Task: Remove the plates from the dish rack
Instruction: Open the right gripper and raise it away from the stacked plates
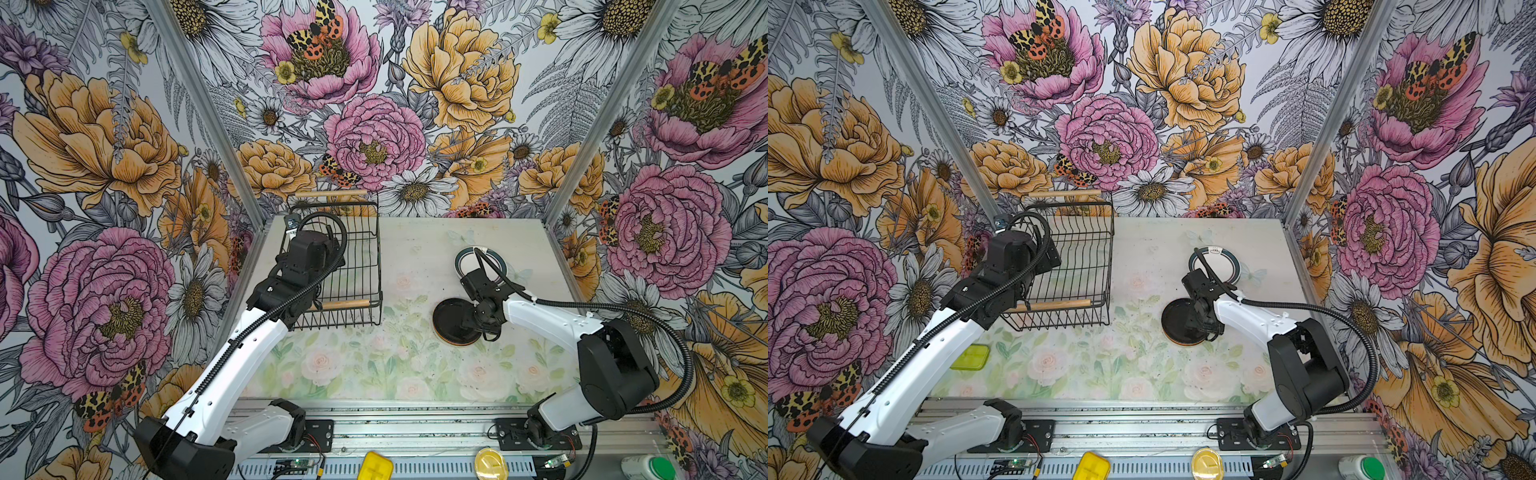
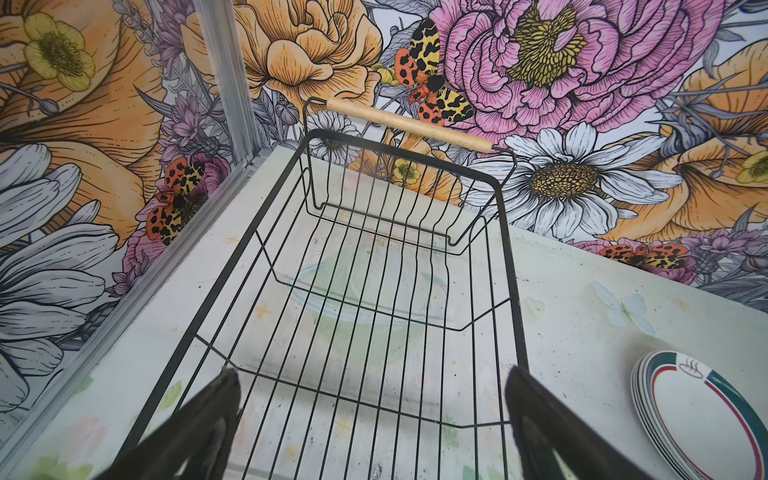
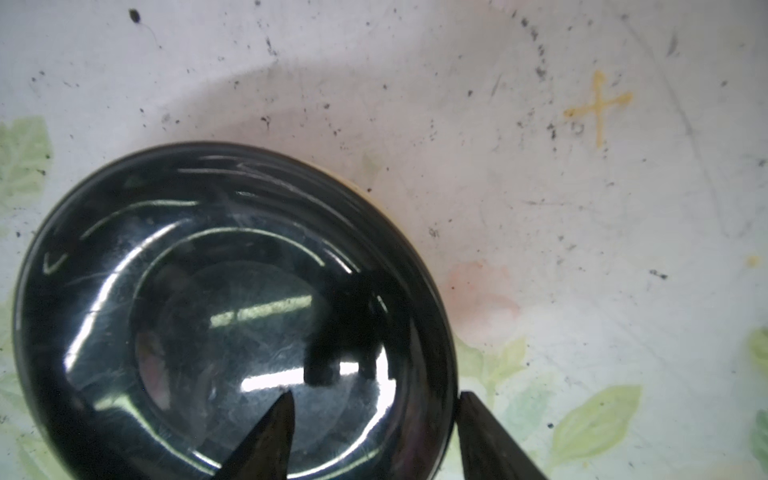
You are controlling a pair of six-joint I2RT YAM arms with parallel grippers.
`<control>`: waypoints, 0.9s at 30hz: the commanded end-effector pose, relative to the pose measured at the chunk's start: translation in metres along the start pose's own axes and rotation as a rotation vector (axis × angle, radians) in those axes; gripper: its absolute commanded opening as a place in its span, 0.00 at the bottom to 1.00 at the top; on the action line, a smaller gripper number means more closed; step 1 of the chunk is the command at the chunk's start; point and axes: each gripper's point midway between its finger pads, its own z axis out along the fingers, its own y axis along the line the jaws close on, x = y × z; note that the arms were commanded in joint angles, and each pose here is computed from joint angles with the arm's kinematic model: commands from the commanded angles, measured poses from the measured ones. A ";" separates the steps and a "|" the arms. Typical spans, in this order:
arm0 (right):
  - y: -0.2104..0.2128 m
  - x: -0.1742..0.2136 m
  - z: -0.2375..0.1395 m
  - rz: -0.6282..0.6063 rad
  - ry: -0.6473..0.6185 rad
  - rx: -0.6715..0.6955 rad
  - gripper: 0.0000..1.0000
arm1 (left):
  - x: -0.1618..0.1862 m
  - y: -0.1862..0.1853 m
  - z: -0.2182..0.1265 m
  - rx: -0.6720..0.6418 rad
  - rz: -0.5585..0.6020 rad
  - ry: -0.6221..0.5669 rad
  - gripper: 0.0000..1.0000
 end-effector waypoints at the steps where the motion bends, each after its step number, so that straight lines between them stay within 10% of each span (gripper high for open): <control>1: -0.011 -0.015 -0.019 -0.025 -0.069 0.071 0.69 | -0.007 0.005 -0.003 -0.003 0.017 -0.038 0.99; 14: -0.023 -0.119 -0.144 -0.062 -0.525 0.192 0.74 | -0.047 0.047 0.009 -0.156 -0.008 -0.147 0.99; 16: -0.030 -0.140 -0.174 -0.049 -0.623 0.227 0.99 | -0.052 0.054 0.013 -0.177 -0.008 -0.169 0.99; 22: -0.058 -0.182 -0.253 0.093 -0.895 0.232 1.00 | -0.056 0.077 0.020 -0.272 0.013 -0.309 0.99; 27: -0.083 -0.183 -0.266 0.170 -0.958 0.199 0.99 | -0.041 0.092 -0.003 -0.241 -0.055 -0.159 0.99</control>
